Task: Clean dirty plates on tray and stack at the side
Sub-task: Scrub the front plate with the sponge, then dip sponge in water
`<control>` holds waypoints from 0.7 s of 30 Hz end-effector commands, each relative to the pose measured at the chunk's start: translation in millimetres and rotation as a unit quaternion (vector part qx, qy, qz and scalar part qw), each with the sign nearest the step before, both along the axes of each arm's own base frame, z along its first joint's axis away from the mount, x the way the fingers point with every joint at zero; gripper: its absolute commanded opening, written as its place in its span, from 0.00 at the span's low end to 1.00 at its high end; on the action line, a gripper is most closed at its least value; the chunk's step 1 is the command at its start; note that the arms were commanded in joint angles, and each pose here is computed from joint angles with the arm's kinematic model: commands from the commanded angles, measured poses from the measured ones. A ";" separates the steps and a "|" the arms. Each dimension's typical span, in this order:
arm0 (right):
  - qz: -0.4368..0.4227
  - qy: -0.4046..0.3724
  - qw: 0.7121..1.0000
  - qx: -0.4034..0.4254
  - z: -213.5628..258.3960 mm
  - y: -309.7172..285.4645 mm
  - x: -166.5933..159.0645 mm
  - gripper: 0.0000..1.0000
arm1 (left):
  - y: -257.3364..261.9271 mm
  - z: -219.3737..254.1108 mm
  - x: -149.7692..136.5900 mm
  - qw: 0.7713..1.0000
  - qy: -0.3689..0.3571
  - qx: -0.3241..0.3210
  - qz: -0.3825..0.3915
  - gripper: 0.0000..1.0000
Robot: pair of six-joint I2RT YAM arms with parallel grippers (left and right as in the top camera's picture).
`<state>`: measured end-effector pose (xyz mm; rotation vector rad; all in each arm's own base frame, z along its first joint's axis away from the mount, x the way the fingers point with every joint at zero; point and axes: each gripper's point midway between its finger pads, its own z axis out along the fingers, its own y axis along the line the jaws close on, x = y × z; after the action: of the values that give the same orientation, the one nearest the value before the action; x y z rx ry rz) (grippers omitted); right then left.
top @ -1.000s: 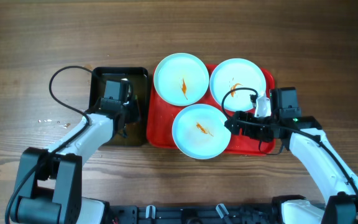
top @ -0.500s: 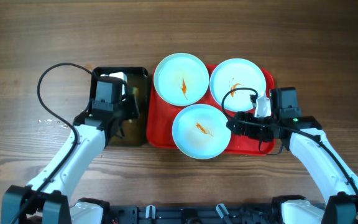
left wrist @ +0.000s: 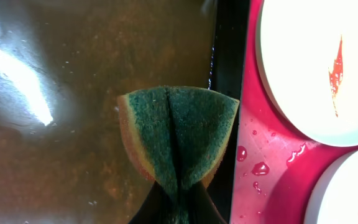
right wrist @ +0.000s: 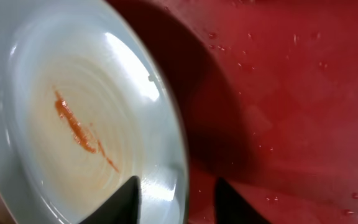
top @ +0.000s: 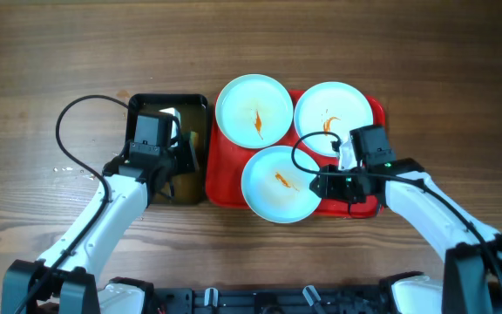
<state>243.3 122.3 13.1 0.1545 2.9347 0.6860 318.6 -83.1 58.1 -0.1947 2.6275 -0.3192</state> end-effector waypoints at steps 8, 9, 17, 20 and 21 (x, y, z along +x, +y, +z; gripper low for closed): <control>-0.018 0.023 1.000 0.008 -15.3 4.2 1.7 0.15 | -98.2 44.1 -11.7 0.971 -0.021 -0.195 -0.137 0.04; -0.018 0.022 1.000 0.008 -15.2 4.3 1.9 0.15 | -114.1 48.4 -15.2 0.966 -0.031 -0.199 -0.160 0.04; -0.018 0.022 1.000 0.008 -15.2 4.3 1.9 0.15 | -203.0 25.9 -29.8 0.947 0.026 -0.286 -0.145 0.04; -0.017 0.022 1.000 0.008 -15.2 4.3 1.9 0.15 | -230.5 5.5 -36.5 0.937 0.067 -0.322 -0.117 0.04; -0.017 0.022 1.000 0.008 -15.2 4.2 1.9 0.15 | -238.2 -2.8 -40.3 0.935 0.081 -0.328 -0.110 0.04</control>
<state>249.9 125.0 2.5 0.2159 2.9382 0.7024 285.0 -304.3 65.5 0.0000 2.5499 -1.2199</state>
